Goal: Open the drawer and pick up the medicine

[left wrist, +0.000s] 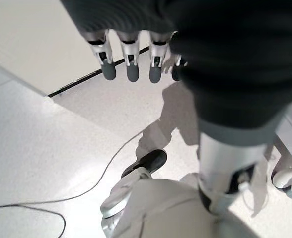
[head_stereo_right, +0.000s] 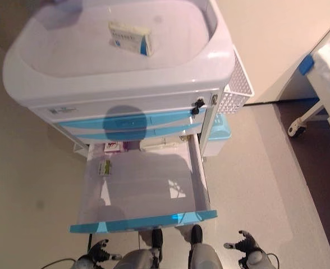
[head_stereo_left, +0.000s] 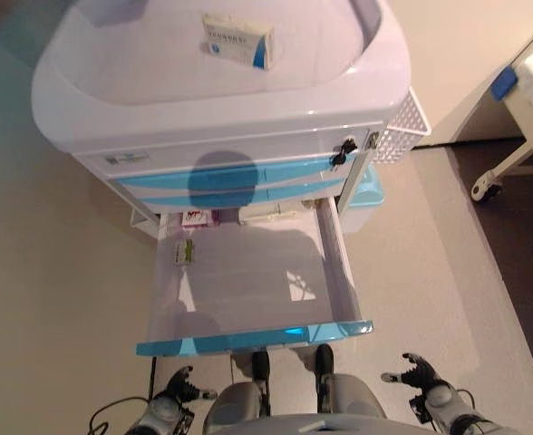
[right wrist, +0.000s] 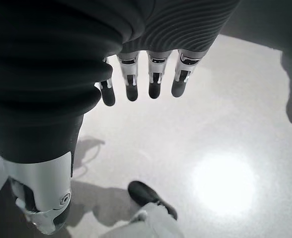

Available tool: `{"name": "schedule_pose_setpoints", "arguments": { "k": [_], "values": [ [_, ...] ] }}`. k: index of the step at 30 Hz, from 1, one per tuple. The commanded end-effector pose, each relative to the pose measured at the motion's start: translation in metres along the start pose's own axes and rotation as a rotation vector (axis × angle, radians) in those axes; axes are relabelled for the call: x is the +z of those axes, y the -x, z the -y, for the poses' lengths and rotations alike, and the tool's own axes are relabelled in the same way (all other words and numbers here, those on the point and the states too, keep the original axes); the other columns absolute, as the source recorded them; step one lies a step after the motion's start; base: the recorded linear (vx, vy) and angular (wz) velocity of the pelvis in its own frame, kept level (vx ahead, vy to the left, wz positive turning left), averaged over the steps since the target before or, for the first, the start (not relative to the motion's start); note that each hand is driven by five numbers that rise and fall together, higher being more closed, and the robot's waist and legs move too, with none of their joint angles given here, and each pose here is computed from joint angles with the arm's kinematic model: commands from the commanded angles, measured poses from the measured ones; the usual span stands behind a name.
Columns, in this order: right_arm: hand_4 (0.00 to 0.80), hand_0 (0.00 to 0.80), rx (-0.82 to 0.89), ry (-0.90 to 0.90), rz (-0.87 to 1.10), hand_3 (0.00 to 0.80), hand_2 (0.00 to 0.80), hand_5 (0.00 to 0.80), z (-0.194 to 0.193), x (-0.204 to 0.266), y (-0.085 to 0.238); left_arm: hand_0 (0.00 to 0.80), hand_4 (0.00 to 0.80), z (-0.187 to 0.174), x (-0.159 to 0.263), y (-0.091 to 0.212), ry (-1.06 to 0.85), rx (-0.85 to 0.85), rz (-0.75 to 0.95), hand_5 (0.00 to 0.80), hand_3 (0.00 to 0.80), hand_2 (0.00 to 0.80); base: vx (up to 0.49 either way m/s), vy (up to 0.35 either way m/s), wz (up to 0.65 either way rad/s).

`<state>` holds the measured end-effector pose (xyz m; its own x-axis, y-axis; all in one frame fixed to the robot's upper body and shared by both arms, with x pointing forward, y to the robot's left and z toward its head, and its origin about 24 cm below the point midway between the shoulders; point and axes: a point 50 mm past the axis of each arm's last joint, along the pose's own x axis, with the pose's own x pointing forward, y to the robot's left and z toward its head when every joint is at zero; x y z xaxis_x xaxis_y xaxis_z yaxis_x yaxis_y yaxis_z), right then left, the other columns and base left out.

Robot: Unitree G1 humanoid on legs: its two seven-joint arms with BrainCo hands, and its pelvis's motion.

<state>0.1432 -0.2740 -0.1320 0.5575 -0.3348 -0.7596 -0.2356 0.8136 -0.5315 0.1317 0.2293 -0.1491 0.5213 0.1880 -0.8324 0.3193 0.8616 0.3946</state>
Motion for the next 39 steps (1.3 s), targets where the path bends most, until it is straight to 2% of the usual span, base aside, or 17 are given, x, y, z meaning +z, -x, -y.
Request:
{"name": "schedule_pose_setpoints", "arguments": {
  "k": [1,9,14,17,23,39],
  "values": [
    [0.0,0.0,-0.017,0.022,0.066,0.0,0.0,0.0,0.005,0.018,-0.003,0.0,0.0,-0.006,0.009,-0.001,-0.024,0.036,0.05,0.0,0.0,0.0,-0.08,-0.035,0.02],
    [0.0,0.0,-0.092,-0.027,0.125,0.0,0.0,0.0,0.025,0.034,-0.006,0.0,0.0,-0.019,0.049,-0.005,-0.161,0.073,0.201,0.0,0.0,0.0,-0.065,-0.041,0.07],
    [0.0,0.0,-0.159,-0.134,0.112,0.0,0.0,0.0,0.036,0.034,-0.007,0.0,0.0,-0.021,0.09,0.001,-0.448,0.079,0.391,0.0,0.0,0.0,-0.039,-0.013,-0.06],
    [0.0,0.0,-0.153,-0.12,0.087,0.0,0.0,0.0,0.036,0.027,-0.006,0.0,0.0,-0.027,0.118,0.01,-0.527,0.089,0.516,0.0,0.0,0.0,-0.052,0.001,-0.02],
    [0.0,0.0,-0.143,-0.142,0.061,0.0,0.0,0.0,0.034,0.017,-0.004,0.0,0.0,-0.066,0.171,0.041,-0.598,0.212,0.732,0.0,0.0,0.0,-0.058,0.013,0.03],
    [0.0,0.0,-0.085,-0.139,0.052,0.0,0.0,0.0,0.026,0.01,-0.002,0.0,0.0,-0.136,0.237,0.085,-0.639,0.533,0.88,0.0,0.0,0.0,-0.006,0.017,-0.03]
  ]
}}
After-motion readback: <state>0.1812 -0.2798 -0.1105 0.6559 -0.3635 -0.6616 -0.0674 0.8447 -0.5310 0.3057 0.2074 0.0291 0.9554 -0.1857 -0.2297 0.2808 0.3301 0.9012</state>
